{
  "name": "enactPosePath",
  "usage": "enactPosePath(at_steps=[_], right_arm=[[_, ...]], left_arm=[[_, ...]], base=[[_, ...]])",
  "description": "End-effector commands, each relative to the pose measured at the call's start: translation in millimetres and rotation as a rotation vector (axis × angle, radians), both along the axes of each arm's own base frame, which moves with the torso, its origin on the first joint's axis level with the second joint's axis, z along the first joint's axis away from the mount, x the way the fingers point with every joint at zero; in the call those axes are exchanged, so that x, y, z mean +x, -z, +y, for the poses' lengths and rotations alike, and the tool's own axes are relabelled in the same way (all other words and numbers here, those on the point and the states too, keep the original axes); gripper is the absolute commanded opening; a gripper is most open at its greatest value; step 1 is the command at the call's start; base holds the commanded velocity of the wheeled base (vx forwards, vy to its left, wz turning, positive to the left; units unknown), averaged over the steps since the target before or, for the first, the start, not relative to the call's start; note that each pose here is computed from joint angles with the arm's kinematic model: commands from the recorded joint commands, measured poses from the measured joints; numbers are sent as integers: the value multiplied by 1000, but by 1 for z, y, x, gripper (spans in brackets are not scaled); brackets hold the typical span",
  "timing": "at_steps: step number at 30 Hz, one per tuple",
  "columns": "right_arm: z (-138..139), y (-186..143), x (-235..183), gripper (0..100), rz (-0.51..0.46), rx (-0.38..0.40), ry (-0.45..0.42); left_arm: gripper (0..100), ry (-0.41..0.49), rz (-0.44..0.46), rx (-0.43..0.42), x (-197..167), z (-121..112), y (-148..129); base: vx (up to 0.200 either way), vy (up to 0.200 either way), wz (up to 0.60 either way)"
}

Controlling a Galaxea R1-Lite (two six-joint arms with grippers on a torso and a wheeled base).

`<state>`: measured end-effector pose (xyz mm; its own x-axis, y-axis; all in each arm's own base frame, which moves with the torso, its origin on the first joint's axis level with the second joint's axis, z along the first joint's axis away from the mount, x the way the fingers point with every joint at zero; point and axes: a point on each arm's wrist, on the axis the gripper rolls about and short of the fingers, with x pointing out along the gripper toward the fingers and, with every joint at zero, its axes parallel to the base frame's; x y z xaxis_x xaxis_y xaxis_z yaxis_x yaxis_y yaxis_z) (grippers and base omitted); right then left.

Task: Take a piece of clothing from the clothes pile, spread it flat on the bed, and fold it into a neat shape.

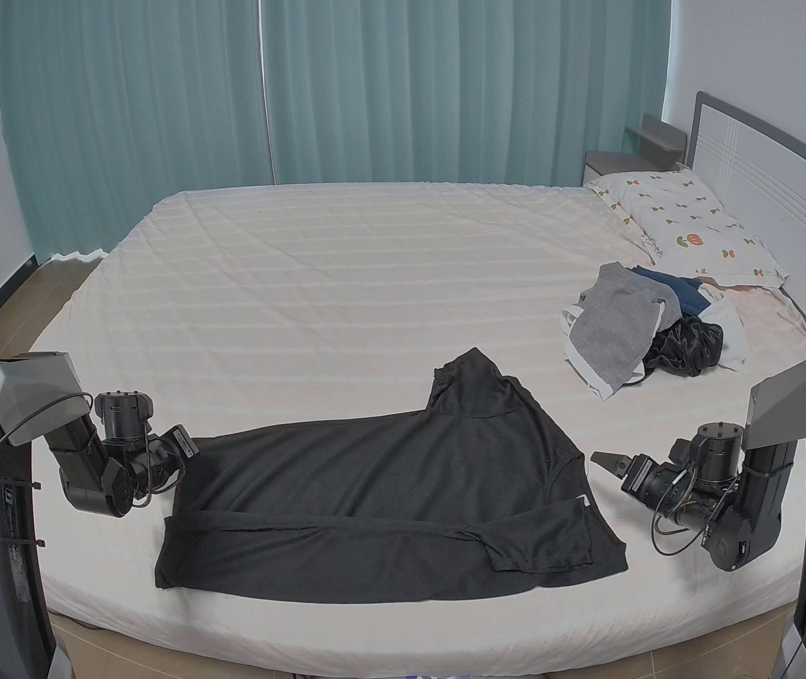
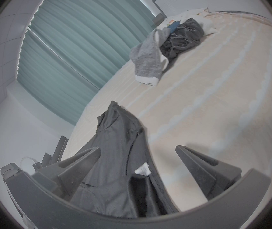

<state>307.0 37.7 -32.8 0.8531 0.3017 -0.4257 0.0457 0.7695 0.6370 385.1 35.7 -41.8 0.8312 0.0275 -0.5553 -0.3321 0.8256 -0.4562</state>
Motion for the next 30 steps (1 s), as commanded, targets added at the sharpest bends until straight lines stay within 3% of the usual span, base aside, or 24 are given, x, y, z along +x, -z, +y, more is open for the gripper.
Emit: enactPosePath(at_steps=[1,6,12,16,21,25,30], right_arm=[[9,-1,13,100,-41,4,-23],[19,-6,33,100,-51,6,-43],[21,-11,47,100,-79,7,-43],[26,-22,74,100,-73,-65,-75],[37,-27,107,100,-67,-100,-93],[42,-28,126,100,-48,-171,-97],[49,-18,141,100,-45,-188,-103]], left_arm=[[0,-34,-38,-6,1,10,-9],[0,-111,-81,-96,4,20,-16],[0,-104,-87,-133,1,20,-22],[0,-113,-78,-155,0,19,-21],[0,-108,-63,-227,-4,16,-19],[0,-106,-56,-229,-6,16,-19],[0,-106,-52,-231,-7,16,-17]], base=[[0,0,0],[0,0,0],[0,0,0],[0,0,0],[0,0,0],[0,0,0],[0,0,0]])
